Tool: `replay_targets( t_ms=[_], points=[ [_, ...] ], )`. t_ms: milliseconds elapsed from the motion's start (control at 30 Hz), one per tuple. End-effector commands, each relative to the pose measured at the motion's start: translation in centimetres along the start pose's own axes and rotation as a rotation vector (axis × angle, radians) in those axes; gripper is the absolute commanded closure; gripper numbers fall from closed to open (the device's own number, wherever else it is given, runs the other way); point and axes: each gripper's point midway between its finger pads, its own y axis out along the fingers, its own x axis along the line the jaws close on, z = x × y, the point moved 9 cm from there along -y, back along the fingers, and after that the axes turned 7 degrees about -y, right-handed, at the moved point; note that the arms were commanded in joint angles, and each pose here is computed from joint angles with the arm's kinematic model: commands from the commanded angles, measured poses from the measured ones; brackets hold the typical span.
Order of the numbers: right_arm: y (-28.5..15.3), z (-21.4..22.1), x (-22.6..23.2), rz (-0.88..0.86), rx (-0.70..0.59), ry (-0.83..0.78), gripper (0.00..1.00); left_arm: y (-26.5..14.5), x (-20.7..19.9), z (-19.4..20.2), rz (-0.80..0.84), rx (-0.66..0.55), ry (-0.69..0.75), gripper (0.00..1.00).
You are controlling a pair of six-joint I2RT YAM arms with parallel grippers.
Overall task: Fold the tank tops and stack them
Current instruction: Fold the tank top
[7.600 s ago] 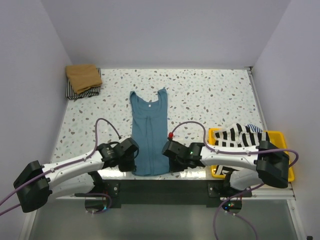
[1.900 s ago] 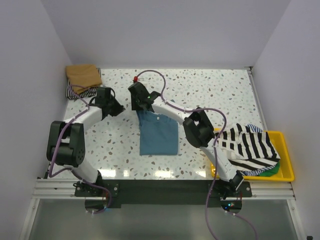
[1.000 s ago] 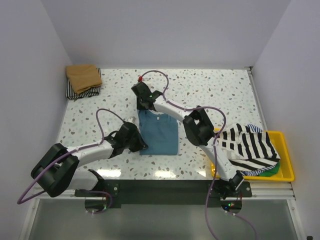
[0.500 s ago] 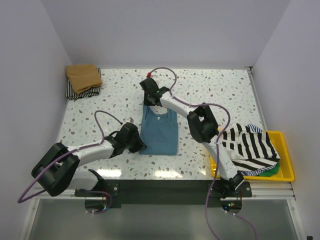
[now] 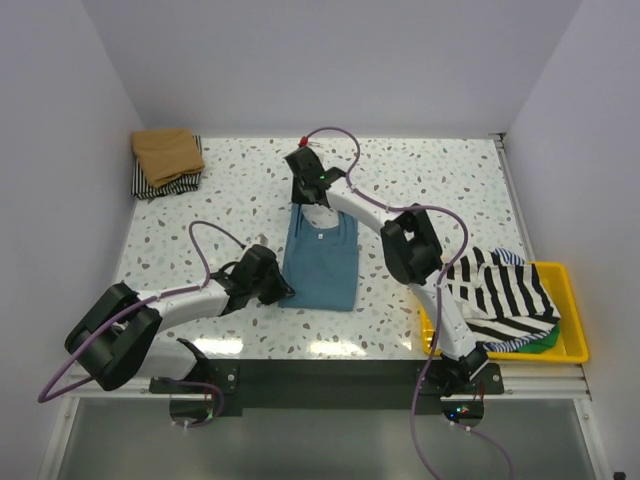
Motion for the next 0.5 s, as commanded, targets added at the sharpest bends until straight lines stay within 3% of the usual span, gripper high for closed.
replay_targets(
  t_ms=[0,467],
  points=[
    [-2.6,-3.6,-0.4,-0.038,-0.096,0.036,1.00,0.4,3.1,1.1,-0.162,0.028,0.018,0.98],
    [1.6,0.2,-3.0,-0.023,0.017,0.029,1.00,0.7,2.9,1.1,-0.149,0.032,0.019,0.96]
  ],
)
